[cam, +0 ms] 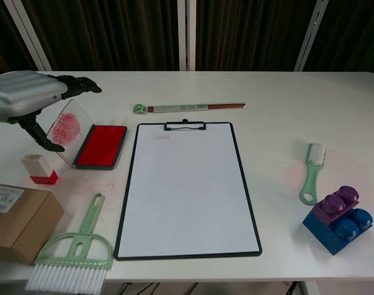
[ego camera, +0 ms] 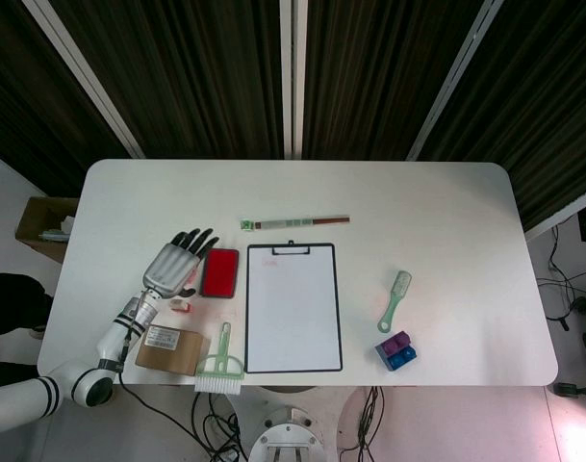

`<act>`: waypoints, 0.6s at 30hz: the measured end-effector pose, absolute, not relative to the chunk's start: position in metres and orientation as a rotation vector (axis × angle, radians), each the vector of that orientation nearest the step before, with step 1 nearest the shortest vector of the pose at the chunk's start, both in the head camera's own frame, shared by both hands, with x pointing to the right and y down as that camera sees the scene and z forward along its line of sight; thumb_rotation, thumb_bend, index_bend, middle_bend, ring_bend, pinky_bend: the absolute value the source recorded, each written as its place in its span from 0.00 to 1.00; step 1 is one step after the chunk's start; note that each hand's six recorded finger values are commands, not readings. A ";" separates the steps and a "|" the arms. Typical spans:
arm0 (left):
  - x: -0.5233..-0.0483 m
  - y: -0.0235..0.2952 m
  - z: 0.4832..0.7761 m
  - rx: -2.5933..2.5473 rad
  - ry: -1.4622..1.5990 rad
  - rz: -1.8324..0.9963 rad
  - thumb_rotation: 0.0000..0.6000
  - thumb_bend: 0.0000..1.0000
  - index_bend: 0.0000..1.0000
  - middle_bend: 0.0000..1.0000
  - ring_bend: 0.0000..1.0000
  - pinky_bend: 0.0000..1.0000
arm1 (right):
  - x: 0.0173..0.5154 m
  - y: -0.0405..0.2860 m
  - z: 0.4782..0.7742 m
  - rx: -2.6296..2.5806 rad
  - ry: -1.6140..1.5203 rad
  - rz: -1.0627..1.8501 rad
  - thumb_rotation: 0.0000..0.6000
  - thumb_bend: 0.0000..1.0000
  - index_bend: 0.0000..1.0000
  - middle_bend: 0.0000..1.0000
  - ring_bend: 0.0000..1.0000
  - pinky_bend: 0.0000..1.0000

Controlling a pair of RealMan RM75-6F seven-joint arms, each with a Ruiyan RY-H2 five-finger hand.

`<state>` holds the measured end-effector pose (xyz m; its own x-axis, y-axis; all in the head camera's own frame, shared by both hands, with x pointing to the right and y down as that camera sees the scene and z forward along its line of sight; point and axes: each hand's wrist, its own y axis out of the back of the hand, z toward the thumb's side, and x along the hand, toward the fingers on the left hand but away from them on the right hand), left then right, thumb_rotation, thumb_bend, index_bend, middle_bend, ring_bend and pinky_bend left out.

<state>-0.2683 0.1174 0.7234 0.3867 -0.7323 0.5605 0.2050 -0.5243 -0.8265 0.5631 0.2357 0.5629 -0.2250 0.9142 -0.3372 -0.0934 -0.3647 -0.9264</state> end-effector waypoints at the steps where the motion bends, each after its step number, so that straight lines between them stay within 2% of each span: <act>1: -0.269 0.116 0.724 -1.729 0.467 -1.291 1.00 0.06 0.04 0.00 0.05 0.16 | 0.563 0.235 0.563 -1.258 -1.063 1.692 1.00 0.21 0.00 0.00 0.00 0.00; 18: -0.298 0.084 0.731 -1.580 0.455 -1.378 1.00 0.06 0.04 0.00 0.05 0.16 | 0.562 0.234 0.562 -1.257 -1.059 1.694 1.00 0.21 0.00 0.00 0.00 0.00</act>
<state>-0.2979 0.0841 0.7314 0.2938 -0.7799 0.5526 0.2982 -0.4745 -0.8282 0.5617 0.2344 0.5622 -0.2252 0.9138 -0.3379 -0.0970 -0.3661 -0.9255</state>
